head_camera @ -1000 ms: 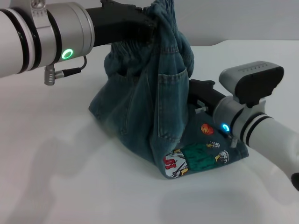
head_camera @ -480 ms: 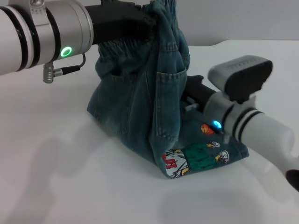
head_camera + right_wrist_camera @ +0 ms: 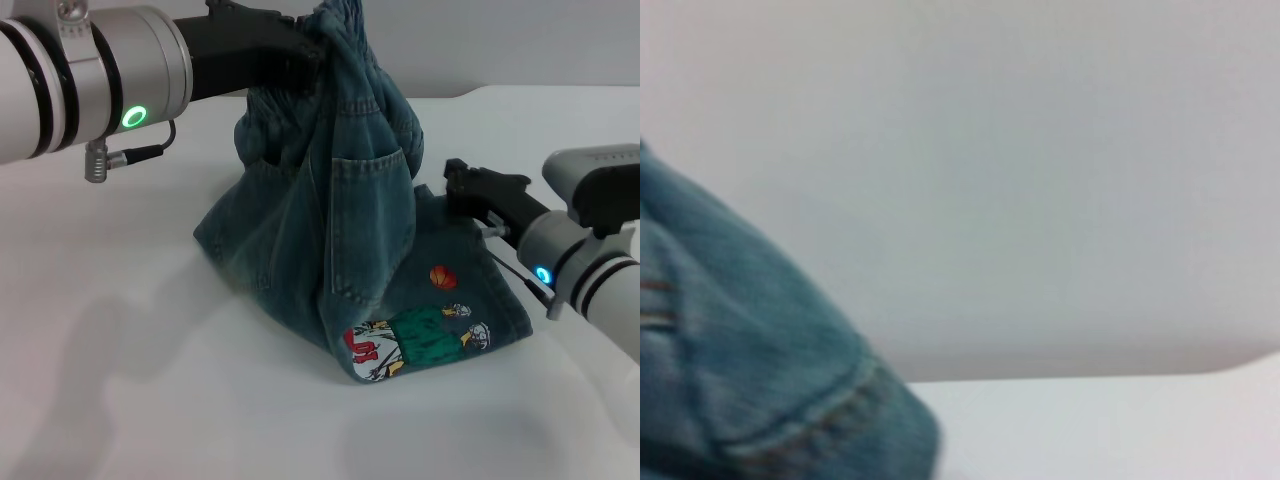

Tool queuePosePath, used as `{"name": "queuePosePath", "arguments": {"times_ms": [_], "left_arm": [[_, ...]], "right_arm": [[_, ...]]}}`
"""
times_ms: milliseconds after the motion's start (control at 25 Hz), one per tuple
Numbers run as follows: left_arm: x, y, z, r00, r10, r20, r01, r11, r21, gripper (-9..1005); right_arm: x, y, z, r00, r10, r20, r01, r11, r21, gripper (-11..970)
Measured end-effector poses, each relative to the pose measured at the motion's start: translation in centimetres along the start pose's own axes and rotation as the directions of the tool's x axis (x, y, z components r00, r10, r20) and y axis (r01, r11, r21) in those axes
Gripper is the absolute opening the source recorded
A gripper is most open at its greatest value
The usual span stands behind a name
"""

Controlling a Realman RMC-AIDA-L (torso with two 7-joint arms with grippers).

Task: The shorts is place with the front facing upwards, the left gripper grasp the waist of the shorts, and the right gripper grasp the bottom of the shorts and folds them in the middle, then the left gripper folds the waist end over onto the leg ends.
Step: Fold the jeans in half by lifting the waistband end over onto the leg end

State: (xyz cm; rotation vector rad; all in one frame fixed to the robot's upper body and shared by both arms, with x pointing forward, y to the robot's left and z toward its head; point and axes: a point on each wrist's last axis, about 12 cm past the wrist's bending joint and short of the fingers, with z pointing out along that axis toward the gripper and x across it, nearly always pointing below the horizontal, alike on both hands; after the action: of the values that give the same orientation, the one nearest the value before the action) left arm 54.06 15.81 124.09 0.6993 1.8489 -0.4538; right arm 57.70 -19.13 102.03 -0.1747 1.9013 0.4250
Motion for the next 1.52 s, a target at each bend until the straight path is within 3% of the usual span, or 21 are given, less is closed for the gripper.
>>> {"name": "queuePosePath", "arguments": {"times_ms": [240,440,560,720,1040,1240,1440,1520], "left_arm": [[0.2,-0.4,0.1,1.000,0.007,-0.007,-0.007,1.000,0.011,109],[1.4,-1.3,0.8,0.999,0.003,-0.035,-0.001,0.999,0.040,110],[2.5,-1.8,1.1,0.999,-0.011,-0.050,0.013,0.999,0.051,111],[3.0,-2.6,1.4,0.999,-0.021,-0.044,0.025,0.997,0.070,112],[4.7,-4.0,3.2,0.995,-0.102,-0.011,0.103,0.988,0.114,114],[6.0,-6.1,4.9,0.992,-0.126,-0.019,0.127,0.972,0.195,115],[6.0,-7.4,5.8,0.994,-0.095,-0.055,0.106,0.961,0.257,116],[6.0,-7.5,6.2,0.993,-0.080,-0.090,0.102,0.955,0.278,187]], "right_arm": [[0.8,-2.9,-1.5,0.999,0.038,0.024,-0.040,0.995,0.095,-1],[0.3,-5.8,-5.1,0.984,0.042,0.175,-0.068,0.987,0.145,0],[-0.1,-6.5,-7.3,0.968,0.004,0.251,-0.052,0.982,0.183,0],[-0.8,-7.0,-10.0,0.949,-0.077,0.307,-0.012,0.961,0.277,0],[-1.8,-6.8,-12.5,0.922,-0.146,0.358,0.016,0.940,0.341,-1],[-2.4,-6.5,-12.8,0.917,-0.179,0.357,0.044,0.934,0.354,5],[-2.6,-6.4,-12.6,0.917,-0.181,0.356,0.051,0.937,0.347,11],[-2.7,-6.2,-12.5,0.917,-0.180,0.356,0.051,0.938,0.342,14]]}}
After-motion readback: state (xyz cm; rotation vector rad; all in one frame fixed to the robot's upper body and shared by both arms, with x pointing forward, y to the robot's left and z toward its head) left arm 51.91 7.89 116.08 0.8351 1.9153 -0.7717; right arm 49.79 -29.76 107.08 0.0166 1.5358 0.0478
